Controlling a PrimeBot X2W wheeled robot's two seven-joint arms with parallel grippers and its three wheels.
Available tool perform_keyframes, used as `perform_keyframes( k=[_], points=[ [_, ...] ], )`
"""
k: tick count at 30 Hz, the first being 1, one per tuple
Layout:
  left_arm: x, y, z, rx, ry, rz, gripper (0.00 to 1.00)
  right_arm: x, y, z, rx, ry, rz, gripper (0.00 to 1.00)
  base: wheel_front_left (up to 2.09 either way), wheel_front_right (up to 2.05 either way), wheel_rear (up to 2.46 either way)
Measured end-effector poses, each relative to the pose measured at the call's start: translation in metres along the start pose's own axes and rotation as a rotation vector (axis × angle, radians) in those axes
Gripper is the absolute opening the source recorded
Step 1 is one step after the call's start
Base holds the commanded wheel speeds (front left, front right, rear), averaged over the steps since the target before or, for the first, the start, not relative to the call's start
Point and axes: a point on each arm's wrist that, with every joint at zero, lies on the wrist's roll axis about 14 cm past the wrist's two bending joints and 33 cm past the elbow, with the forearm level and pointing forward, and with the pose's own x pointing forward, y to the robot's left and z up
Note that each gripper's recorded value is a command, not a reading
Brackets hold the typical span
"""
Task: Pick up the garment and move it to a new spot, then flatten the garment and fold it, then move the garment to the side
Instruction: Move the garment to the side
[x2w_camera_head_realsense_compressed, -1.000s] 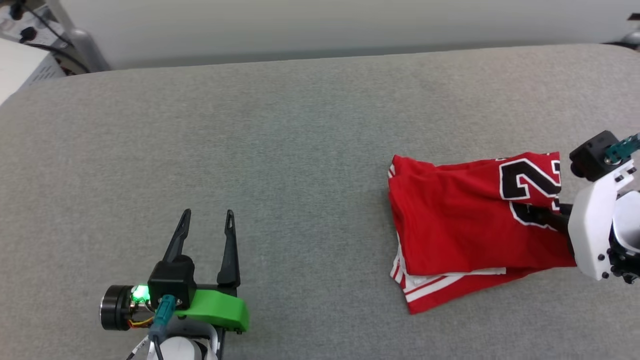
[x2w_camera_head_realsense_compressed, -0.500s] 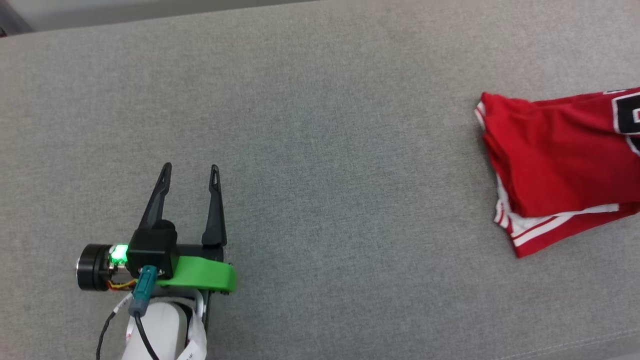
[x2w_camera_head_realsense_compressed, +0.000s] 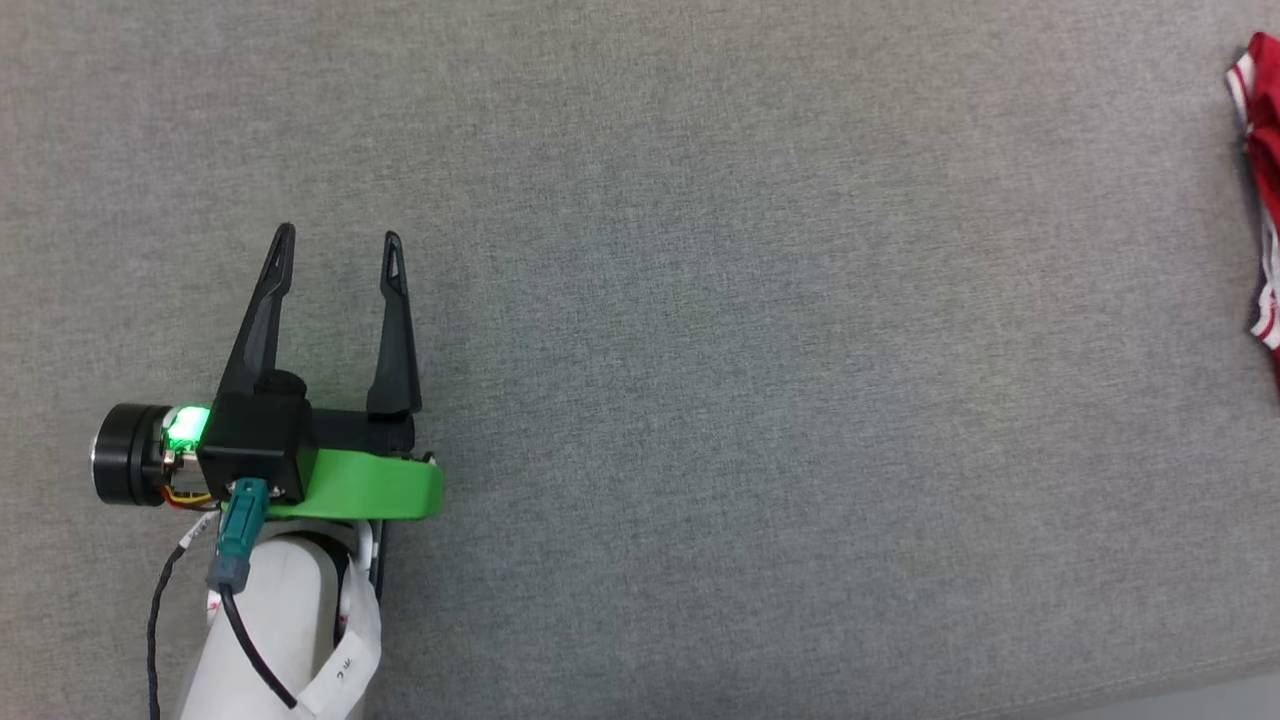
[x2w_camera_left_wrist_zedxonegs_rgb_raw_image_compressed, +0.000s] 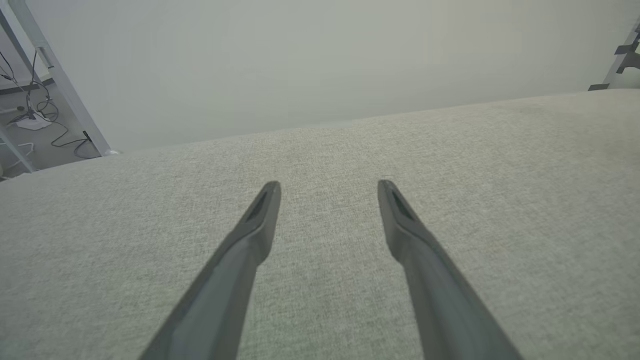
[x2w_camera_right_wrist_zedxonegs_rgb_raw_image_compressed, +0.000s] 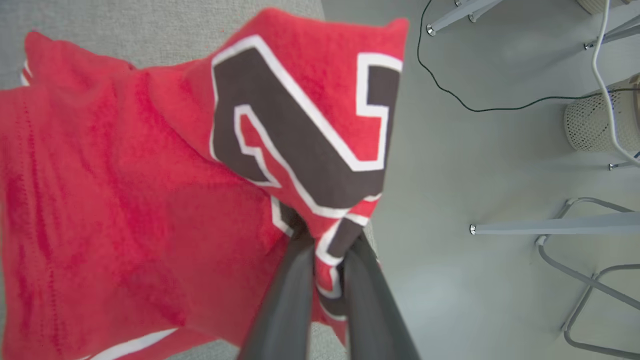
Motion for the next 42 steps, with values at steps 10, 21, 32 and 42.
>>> perform_keyframes(
  k=[10, 21, 32, 42],
  points=[
    [-0.002, 0.004, -0.02, 0.004, 0.042, 0.007, 1.0, 0.032, -0.005, -0.011, 0.036, 0.014, -0.083, 1.0, 0.0, 0.0, 0.0],
    [-0.015, 0.003, 0.016, 0.025, -0.011, 0.024, 1.0, -0.004, -0.019, 0.043, -0.008, -0.303, -0.134, 1.0, 0.0, 0.0, 0.0],
    [-0.061, 0.012, 0.048, 0.033, -0.026, 0.096, 1.0, -0.095, 0.016, 0.138, 0.102, -0.937, -0.048, 1.0, 0.0, 0.0, 0.0],
    [-0.099, 0.035, 0.074, 0.055, -0.066, 0.195, 1.0, -0.175, 0.116, 0.164, 0.176, -1.272, 0.181, 1.0, 0.0, 0.0, 0.0]
  ],
)
